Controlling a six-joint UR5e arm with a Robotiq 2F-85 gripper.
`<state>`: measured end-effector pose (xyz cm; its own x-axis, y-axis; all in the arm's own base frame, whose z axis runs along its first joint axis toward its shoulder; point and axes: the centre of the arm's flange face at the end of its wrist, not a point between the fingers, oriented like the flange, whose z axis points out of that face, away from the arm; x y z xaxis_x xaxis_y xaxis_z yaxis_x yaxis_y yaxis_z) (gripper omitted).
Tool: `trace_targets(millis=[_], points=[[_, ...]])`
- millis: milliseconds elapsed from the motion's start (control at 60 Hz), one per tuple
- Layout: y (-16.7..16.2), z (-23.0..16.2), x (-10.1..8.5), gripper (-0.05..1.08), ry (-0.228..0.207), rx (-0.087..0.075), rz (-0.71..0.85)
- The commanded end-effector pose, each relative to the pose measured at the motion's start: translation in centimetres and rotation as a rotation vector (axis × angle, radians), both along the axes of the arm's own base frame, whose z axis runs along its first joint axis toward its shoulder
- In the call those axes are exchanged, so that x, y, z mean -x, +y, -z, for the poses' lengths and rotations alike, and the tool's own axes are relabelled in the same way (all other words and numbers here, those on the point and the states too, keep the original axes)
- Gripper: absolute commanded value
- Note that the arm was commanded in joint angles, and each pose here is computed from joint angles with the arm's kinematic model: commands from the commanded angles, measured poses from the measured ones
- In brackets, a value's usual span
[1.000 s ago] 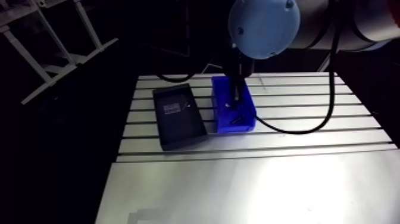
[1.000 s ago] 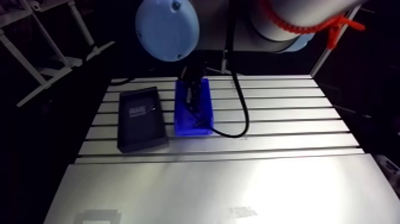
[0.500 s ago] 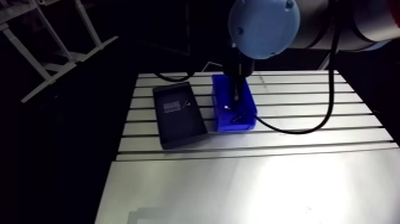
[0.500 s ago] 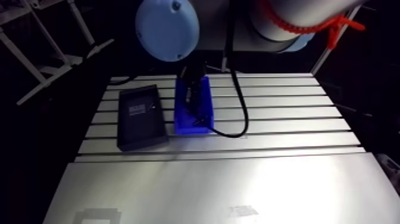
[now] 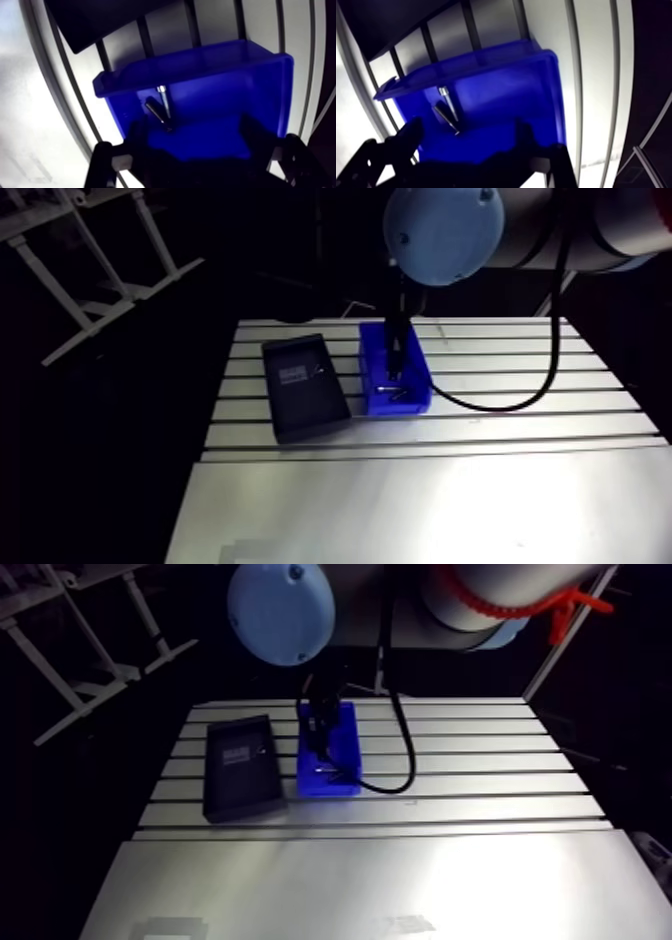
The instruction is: Pick up the M10 bolt from the tray and put it into the blue bin.
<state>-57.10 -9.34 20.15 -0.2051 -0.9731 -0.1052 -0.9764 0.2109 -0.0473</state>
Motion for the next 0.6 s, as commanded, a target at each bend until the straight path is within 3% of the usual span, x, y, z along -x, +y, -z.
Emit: trace_targets(millis=[17, 117, 300, 383, 600], points=[[-0.1, -3.7, -0.2, 0.01, 0.054, -0.006, 0.019], [0.0, -5.9, -0.3, 0.01, 0.065, -0.009, 0.054], [-0.2, -11.2, 0.3, 0.01, 0.04, -0.011, 0.229], [-0.3, -15.3, 0.9, 0.01, 0.035, 0.017, 0.387], [0.7, -22.1, 2.1, 0.01, 0.085, 0.005, 0.749]])
